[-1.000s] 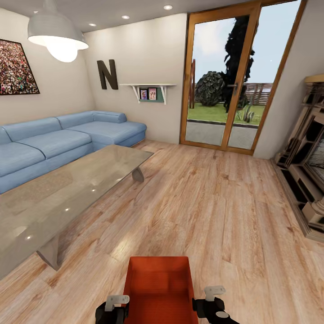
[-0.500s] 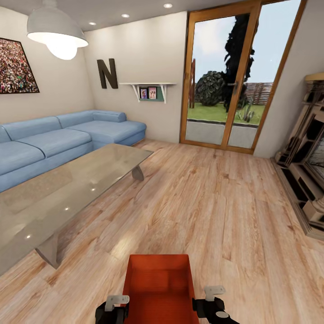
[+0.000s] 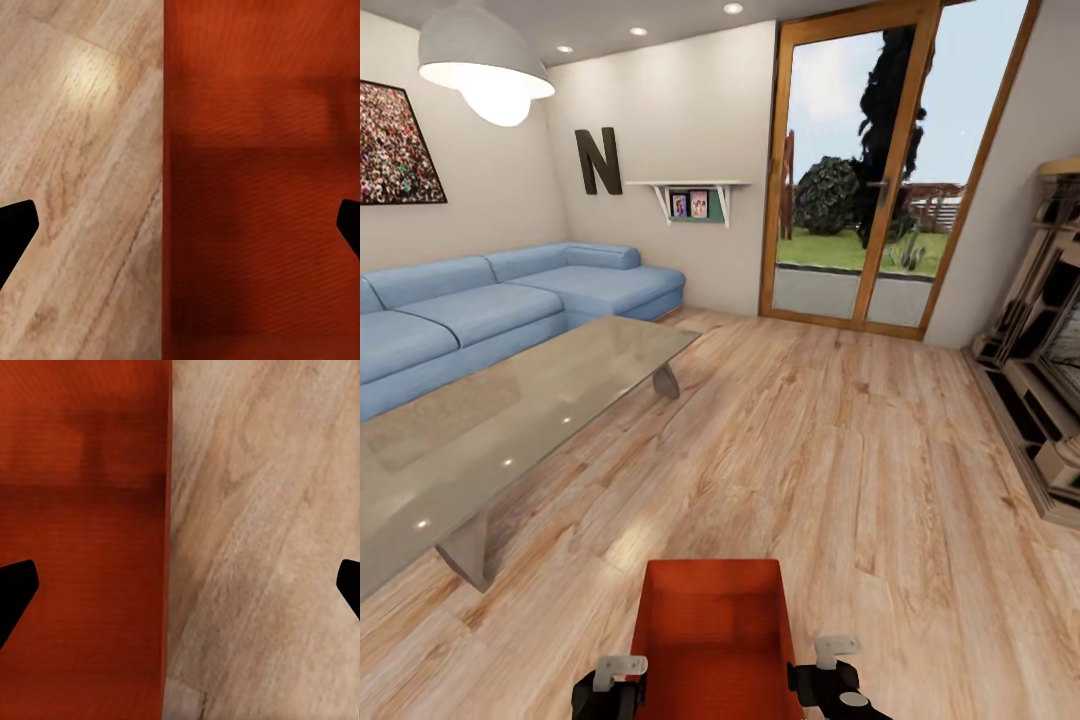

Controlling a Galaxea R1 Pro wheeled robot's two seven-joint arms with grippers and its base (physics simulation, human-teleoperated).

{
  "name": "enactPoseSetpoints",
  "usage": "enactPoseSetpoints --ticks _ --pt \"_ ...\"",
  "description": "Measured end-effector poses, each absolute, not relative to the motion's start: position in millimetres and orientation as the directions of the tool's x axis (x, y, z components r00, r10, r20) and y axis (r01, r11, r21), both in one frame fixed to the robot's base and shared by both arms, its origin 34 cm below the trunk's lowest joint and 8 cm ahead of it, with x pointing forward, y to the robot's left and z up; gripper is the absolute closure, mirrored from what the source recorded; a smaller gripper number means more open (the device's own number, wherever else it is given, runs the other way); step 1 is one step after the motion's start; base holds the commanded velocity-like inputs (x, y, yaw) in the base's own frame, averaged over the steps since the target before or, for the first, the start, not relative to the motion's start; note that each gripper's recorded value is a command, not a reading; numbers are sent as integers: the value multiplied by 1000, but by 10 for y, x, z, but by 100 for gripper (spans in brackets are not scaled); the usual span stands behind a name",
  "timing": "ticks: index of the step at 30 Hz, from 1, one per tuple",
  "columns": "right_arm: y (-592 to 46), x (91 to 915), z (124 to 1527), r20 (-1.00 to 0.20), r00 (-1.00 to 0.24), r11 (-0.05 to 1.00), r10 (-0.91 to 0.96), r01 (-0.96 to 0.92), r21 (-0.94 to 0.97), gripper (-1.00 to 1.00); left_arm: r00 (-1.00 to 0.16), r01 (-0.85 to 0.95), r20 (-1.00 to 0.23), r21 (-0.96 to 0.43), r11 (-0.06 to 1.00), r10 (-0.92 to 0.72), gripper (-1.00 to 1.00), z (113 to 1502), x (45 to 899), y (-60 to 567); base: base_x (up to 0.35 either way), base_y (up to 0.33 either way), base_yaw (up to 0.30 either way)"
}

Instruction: Move the two storage containers from the living room to the garage. In the garage, place one container on the floor and stack the other container on top of it (either order is fine).

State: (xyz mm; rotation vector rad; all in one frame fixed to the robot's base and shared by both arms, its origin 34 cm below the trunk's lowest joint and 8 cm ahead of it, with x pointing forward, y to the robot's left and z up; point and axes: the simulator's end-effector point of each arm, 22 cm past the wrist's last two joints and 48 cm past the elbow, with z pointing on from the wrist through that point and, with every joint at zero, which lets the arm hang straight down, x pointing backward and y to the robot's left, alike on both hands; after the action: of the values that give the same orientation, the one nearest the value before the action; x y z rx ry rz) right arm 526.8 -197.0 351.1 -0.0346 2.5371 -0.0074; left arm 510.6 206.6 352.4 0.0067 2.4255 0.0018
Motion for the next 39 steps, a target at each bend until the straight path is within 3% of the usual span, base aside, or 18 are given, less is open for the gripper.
enactPoseSetpoints --ticks 39 --pt "-1970 5125 2843 -568 -822 1000 -27 -23 -13 -100 -754 4 -657 3 1000 5 -100 2855 4961 2066 0 0 0"
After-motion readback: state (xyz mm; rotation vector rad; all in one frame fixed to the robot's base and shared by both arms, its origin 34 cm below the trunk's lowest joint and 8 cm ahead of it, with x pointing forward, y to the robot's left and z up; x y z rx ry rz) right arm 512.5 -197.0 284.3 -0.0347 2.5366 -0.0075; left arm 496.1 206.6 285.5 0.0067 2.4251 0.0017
